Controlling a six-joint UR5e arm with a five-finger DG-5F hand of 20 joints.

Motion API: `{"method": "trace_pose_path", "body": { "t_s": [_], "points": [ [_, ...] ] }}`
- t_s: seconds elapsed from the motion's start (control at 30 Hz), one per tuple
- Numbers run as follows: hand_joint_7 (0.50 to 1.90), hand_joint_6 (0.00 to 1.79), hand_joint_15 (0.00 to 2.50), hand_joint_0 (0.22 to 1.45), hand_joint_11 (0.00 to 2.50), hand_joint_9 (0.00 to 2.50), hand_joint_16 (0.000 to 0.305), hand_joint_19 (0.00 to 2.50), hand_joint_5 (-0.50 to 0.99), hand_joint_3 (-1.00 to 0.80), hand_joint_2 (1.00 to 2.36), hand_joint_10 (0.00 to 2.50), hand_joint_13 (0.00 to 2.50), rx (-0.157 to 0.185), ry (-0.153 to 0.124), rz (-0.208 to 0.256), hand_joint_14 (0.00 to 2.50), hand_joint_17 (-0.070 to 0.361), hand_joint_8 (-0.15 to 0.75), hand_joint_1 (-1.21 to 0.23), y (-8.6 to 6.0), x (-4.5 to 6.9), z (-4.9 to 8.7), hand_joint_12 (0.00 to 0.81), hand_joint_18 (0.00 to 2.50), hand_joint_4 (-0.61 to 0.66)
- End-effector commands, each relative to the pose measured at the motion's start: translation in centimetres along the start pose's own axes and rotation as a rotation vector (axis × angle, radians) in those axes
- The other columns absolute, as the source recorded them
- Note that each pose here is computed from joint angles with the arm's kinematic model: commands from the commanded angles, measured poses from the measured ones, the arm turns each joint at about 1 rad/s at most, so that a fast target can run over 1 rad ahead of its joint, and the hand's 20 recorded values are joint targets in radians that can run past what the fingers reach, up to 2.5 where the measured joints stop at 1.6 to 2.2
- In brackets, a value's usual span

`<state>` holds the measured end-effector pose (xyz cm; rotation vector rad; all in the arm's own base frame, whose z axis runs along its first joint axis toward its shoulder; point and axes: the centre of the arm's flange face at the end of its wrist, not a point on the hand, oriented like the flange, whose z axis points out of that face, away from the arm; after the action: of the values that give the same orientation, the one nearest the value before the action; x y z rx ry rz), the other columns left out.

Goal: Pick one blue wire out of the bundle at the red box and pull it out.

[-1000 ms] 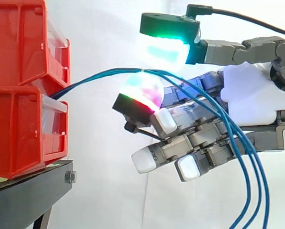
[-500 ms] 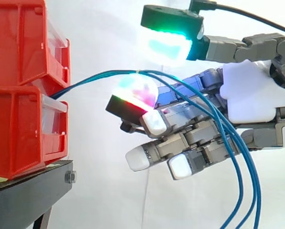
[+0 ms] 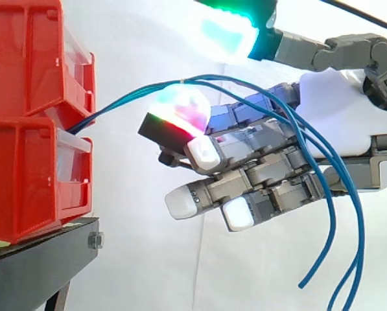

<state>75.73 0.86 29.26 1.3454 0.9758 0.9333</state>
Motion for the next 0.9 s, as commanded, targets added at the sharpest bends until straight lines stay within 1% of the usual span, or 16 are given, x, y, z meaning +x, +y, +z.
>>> {"method": "trace_pose_path", "body": {
  "t_s": [0.0,0.1,0.3,0.33,0.37,0.43,0.5,0.53,0.6,0.63,0.7,0.87],
  "points": [
    [1.12,0.87,0.39,0.58,0.68,0.84,0.063,0.55,-0.16,-0.35,1.01,0.02,0.66,-0.002,0.001,0.001,0.01,0.142,0.39,-0.74,0.1,0.1,0.0,0.481,0.75,0.23],
    [1.15,0.87,0.39,0.59,0.69,0.84,0.063,0.55,-0.16,-0.29,1.01,0.02,0.67,0.0,-0.001,0.0,0.01,0.141,0.392,-0.76,0.0,0.0,0.0,0.479,0.76,0.21],
    [1.14,0.9,0.39,0.58,0.69,0.87,0.062,0.56,-0.16,-0.15,1.02,0.02,0.68,0.0,0.002,-0.003,0.01,0.141,0.397,-0.77,0.0,0.1,0.0,0.478,0.78,0.15],
    [1.15,0.9,0.4,0.58,0.69,0.87,0.063,0.56,-0.16,-0.15,1.02,0.02,0.69,0.0,0.002,-0.003,0.01,0.141,0.396,-0.77,0.0,0.1,0.0,0.478,0.78,0.15],
    [1.12,0.91,0.39,0.57,0.7,0.88,0.063,0.56,-0.16,-0.13,1.02,0.02,0.69,0.0,0.002,-0.006,0.01,0.141,0.396,-0.77,0.0,0.1,0.0,0.477,0.79,0.12],
    [1.09,0.91,0.39,0.57,0.65,0.9,0.067,0.55,-0.16,-0.14,1.02,0.02,0.72,0.0,0.004,-0.006,0.01,0.15,0.406,-0.74,0.0,0.1,0.0,0.496,0.83,0.11],
    [1.06,0.9,0.36,0.57,0.5,0.92,0.069,0.54,-0.15,-0.14,1.01,0.01,0.74,0.0,0.002,-0.006,0.01,0.156,0.394,-0.73,0.0,0.1,0.0,0.505,0.86,0.09],
    [1.05,0.9,0.35,0.57,0.49,0.92,0.069,0.54,-0.15,-0.14,1.01,0.01,0.74,0.0,0.002,-0.006,0.01,0.156,0.39,-0.73,0.0,0.1,0.0,0.505,0.86,0.08],
    [1.09,0.88,0.36,0.56,0.46,0.93,0.07,0.54,-0.15,-0.13,1.01,0.01,0.74,0.0,0.002,-0.004,0.01,0.158,0.381,-0.72,0.0,0.1,0.0,0.506,0.86,0.08],
    [1.09,0.87,0.35,0.56,0.47,0.93,0.07,0.54,-0.15,-0.13,1.01,0.01,0.74,0.001,0.002,-0.007,0.01,0.158,0.38,-0.72,0.0,0.1,0.0,0.507,0.86,0.08],
    [1.15,0.86,0.35,0.56,0.46,0.93,0.07,0.53,-0.14,-0.08,1.02,0.01,0.74,0.001,0.002,-0.004,0.01,0.158,0.378,-0.74,0.0,0.1,0.0,0.509,0.87,0.06],
    [1.18,0.89,0.36,0.6,0.55,0.91,0.067,0.53,-0.16,0.01,1.02,0.02,0.73,-0.007,0.001,-0.003,0.01,0.15,0.387,-0.79,1.2,-0.2,-0.3,0.494,0.85,0.03]
  ]
}}
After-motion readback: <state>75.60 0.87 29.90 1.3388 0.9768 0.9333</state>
